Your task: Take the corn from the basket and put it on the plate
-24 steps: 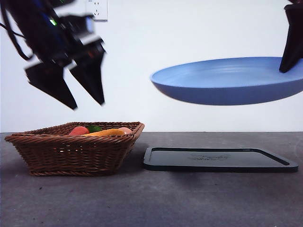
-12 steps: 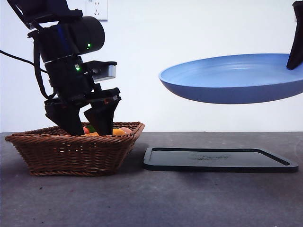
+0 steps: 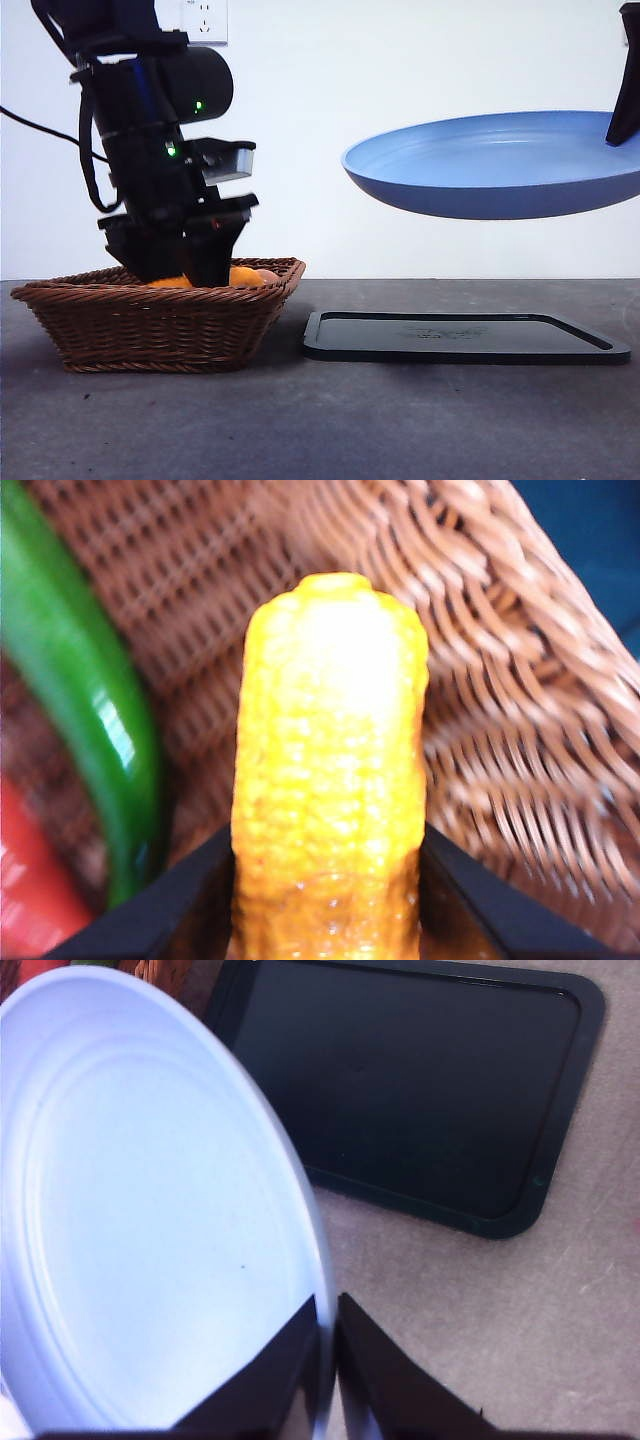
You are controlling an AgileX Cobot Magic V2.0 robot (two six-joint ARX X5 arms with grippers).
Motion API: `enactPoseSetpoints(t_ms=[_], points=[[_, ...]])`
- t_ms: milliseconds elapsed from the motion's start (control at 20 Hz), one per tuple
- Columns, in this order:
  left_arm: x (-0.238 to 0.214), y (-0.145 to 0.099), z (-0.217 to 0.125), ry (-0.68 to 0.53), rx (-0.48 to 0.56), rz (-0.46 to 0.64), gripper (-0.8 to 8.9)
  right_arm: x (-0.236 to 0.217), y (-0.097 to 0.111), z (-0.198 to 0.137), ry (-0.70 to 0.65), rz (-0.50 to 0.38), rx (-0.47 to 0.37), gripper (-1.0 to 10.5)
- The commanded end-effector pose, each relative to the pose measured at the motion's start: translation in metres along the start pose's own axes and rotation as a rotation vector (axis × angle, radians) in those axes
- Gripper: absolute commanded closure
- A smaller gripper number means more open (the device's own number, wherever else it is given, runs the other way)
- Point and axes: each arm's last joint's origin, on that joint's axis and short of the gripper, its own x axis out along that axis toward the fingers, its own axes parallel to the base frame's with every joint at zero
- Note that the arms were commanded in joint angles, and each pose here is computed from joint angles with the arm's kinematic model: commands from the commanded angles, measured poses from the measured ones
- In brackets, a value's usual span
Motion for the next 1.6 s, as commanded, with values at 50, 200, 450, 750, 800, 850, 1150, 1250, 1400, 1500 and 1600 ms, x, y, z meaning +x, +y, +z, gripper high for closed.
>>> enactPoseSetpoints(t_ms=[50, 200, 450, 750, 800, 850, 1150, 1250, 1400, 1500, 1600], points=[[-0.019, 0.000, 0.015, -0.024, -0.006, 0.000, 6.51, -0.003, 0.002, 0.005, -0.024, 0.007, -0.016, 9.4], [-0.054, -0.002, 0.029, -0.085, -0.016, 0.000, 6.51, -0.002, 0.001, 0.006, -0.020, 0.007, -0.007, 9.4], [-0.108, -0.014, 0.042, -0.233, -0.035, -0.232, 6.51, 0.022, -0.010, 0.014, 0.041, 0.005, 0.061, 9.4], [-0.109, -0.060, 0.048, -0.266, 0.100, -0.446, 6.51, 0.070, -0.021, 0.027, 0.114, 0.123, 0.165, 9.4], [-0.105, -0.070, 0.051, -0.273, 0.128, -0.461, 6.51, 0.075, -0.021, 0.027, 0.125, 0.127, 0.176, 9.4], [-0.100, -0.078, 0.053, -0.280, 0.150, -0.471, 6.51, 0.079, -0.022, 0.028, 0.135, 0.138, 0.180, 9.4], [-0.049, -0.107, 0.058, -0.180, 0.208, -0.474, 6.45, 0.083, -0.021, 0.027, 0.153, 0.174, 0.185, 9.4], [-0.031, -0.111, 0.058, -0.142, 0.207, -0.466, 6.43, 0.083, -0.021, 0.027, 0.155, 0.174, 0.186, 9.4], [-0.019, -0.113, 0.058, -0.112, 0.205, -0.461, 5.80, 0.083, -0.021, 0.027, 0.157, 0.175, 0.186, 9.4], [-0.018, -0.113, 0.057, -0.109, 0.202, -0.455, 5.20, 0.083, -0.021, 0.027, 0.158, 0.178, 0.186, 9.4], [-0.018, -0.114, 0.057, -0.106, 0.195, -0.455, 4.84, 0.083, -0.021, 0.027, 0.158, 0.177, 0.186, 9.4]])
